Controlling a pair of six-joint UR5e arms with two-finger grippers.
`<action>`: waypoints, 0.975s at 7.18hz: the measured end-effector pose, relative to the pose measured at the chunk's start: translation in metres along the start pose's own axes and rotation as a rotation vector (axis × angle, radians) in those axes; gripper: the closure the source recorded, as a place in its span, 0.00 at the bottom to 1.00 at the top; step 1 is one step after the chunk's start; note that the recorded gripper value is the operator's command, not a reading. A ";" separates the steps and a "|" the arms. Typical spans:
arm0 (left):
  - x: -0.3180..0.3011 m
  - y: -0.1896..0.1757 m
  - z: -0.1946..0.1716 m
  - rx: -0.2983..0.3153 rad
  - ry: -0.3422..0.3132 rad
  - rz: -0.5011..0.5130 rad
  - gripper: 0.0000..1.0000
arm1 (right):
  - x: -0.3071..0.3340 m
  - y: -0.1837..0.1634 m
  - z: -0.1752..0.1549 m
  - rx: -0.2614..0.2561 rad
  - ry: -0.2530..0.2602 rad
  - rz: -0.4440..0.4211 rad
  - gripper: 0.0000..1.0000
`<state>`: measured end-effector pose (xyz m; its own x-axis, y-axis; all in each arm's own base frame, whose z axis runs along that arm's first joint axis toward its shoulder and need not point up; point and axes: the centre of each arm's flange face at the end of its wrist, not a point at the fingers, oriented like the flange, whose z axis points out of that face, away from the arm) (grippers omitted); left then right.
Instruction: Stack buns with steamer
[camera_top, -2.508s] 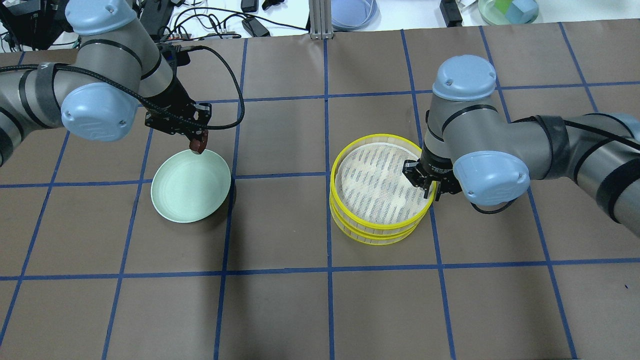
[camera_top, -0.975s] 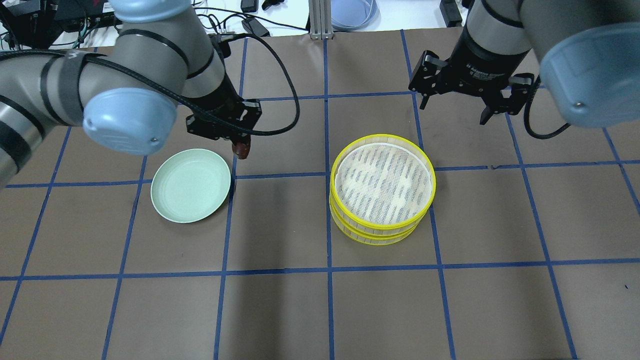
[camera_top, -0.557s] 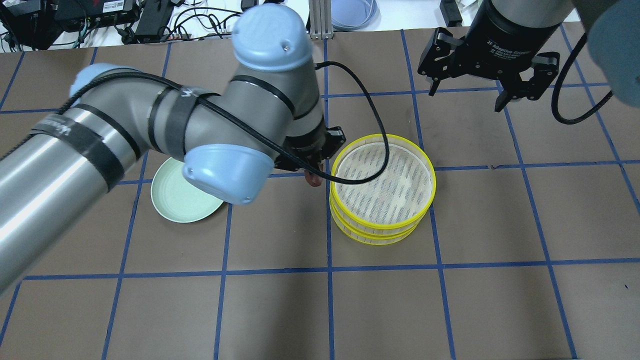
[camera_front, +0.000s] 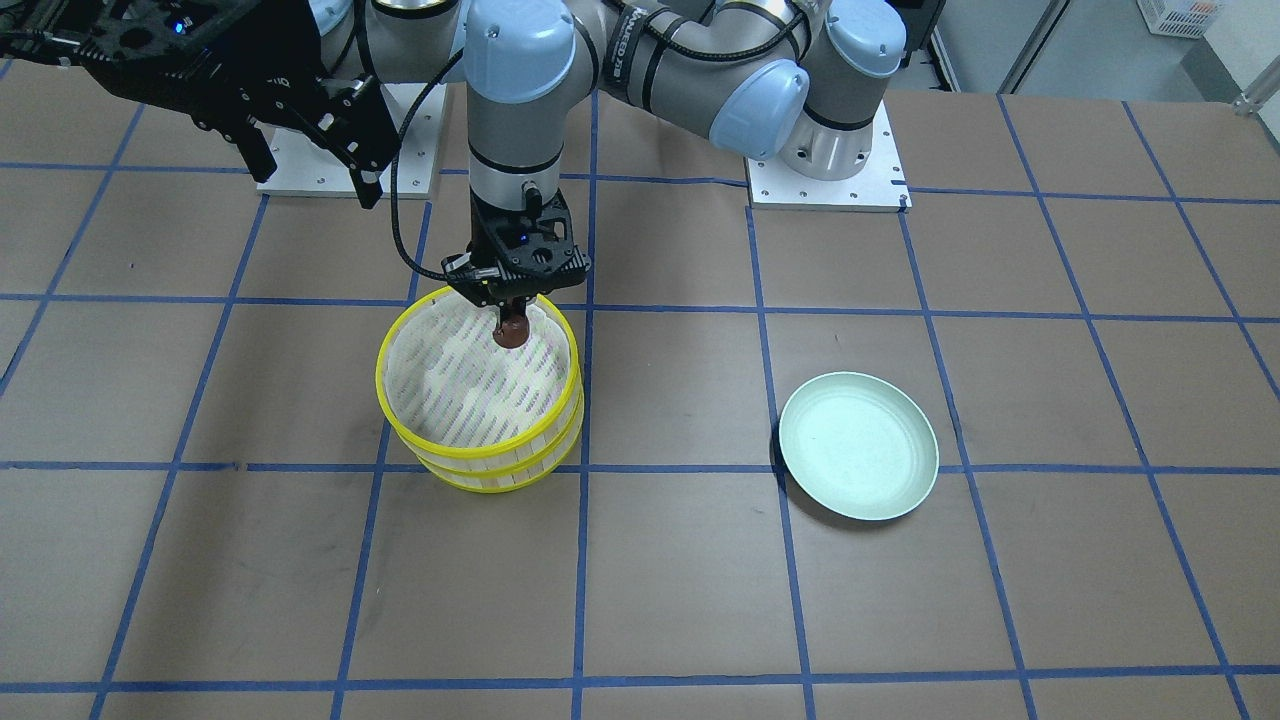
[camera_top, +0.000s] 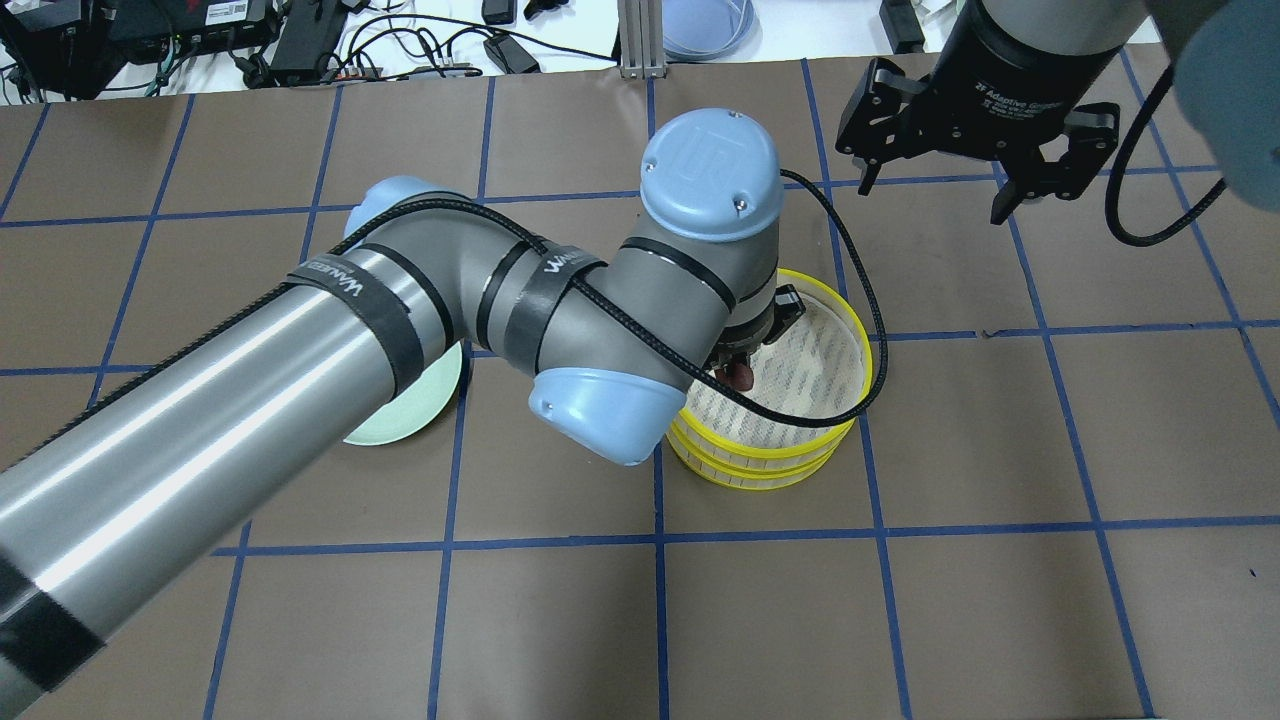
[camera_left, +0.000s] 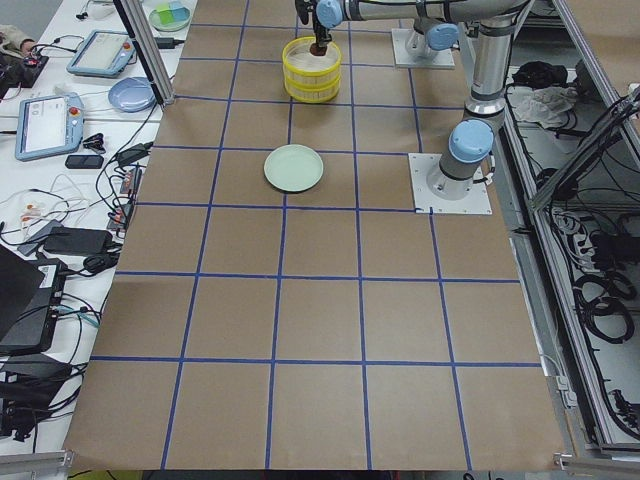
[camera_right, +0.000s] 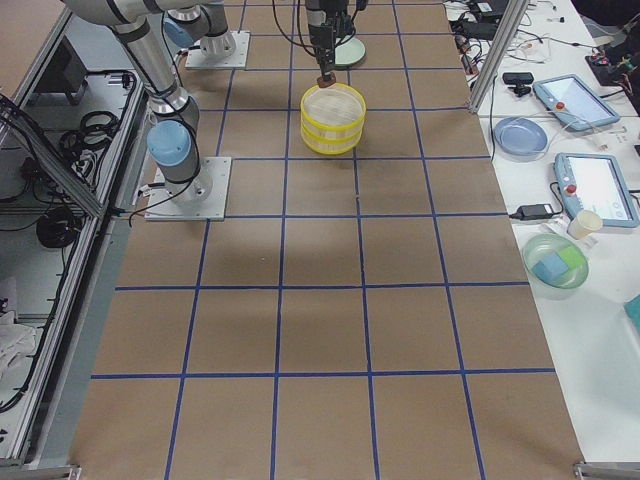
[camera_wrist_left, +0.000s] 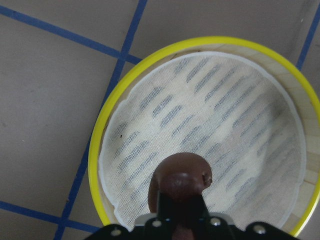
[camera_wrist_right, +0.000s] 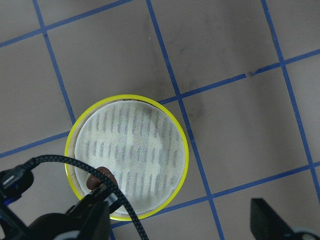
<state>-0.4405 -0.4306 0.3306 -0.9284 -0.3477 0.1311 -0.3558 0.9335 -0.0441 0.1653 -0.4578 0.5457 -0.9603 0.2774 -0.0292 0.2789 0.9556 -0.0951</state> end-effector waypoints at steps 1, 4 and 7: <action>0.003 0.004 0.011 -0.006 -0.015 0.008 0.10 | 0.000 -0.001 0.001 -0.002 0.002 -0.051 0.00; 0.004 0.005 0.018 -0.007 -0.027 0.014 0.08 | 0.004 -0.005 0.003 -0.006 0.005 -0.161 0.00; 0.001 -0.001 -0.001 0.016 -0.007 0.034 0.01 | 0.006 -0.006 0.005 -0.010 0.006 -0.178 0.00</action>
<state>-0.4410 -0.4314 0.3317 -0.9407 -0.3166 0.1219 -0.3258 0.9433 -0.0643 0.1583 -0.4620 0.5412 -0.9945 0.1042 -0.0065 0.1044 0.9906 -0.0885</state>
